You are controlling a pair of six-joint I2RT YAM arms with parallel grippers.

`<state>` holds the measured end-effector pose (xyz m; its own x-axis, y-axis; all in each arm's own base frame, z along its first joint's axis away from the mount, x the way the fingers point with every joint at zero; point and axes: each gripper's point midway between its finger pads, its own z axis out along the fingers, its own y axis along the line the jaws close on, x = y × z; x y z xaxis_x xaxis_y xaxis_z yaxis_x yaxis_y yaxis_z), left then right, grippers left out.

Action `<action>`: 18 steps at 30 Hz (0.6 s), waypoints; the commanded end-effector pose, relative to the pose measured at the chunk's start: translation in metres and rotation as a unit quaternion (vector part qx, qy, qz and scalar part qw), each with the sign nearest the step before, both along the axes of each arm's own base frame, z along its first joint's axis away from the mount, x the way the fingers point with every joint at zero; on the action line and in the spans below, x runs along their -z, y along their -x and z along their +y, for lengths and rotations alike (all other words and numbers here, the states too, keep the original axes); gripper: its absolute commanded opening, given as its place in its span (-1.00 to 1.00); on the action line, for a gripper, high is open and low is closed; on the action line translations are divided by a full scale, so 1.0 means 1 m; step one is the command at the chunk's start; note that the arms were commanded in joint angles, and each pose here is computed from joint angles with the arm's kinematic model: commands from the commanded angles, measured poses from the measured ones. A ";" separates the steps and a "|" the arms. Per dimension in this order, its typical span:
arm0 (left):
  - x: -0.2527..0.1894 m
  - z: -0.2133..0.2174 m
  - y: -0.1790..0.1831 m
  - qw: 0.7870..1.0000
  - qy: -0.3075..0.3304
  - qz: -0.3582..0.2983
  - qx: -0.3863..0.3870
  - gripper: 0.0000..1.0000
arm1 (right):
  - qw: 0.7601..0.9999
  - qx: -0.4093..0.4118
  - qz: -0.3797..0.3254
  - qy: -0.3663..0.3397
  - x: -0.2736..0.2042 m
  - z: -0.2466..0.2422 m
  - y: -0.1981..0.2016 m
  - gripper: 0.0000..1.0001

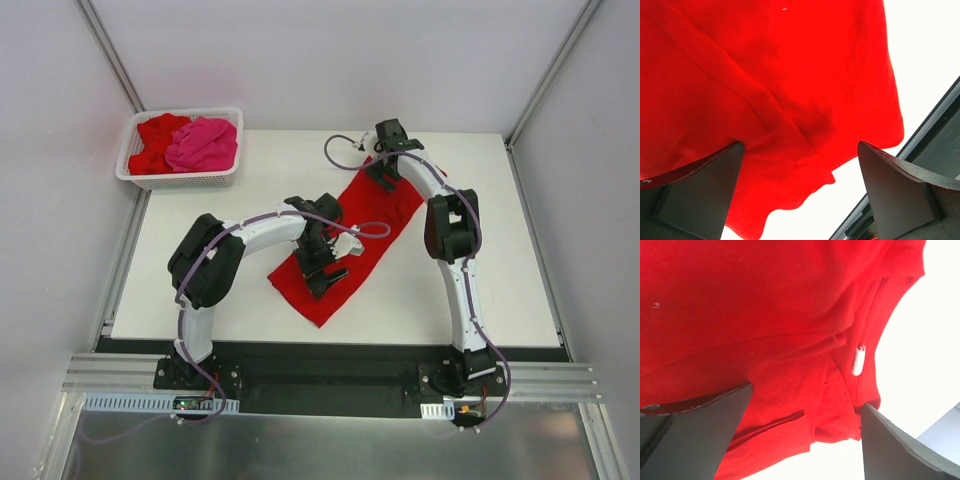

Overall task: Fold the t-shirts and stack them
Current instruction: Rotate the tshirt 90 degrees

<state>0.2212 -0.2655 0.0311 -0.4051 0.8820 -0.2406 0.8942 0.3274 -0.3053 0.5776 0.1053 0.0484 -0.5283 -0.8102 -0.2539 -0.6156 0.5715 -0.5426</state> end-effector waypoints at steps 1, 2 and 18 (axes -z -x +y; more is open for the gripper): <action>0.008 -0.025 0.006 0.999 0.013 0.027 0.013 0.99 | 0.999 -0.006 0.000 -0.038 0.029 0.018 -0.008 0.93; 0.007 -0.030 0.005 0.999 0.016 0.026 0.014 0.99 | 0.999 -0.001 -0.005 -0.045 0.028 0.021 -0.010 0.93; -0.010 -0.086 -0.007 0.997 0.055 -0.010 0.049 0.98 | 0.985 0.040 -0.078 -0.149 -0.062 0.041 -0.011 0.93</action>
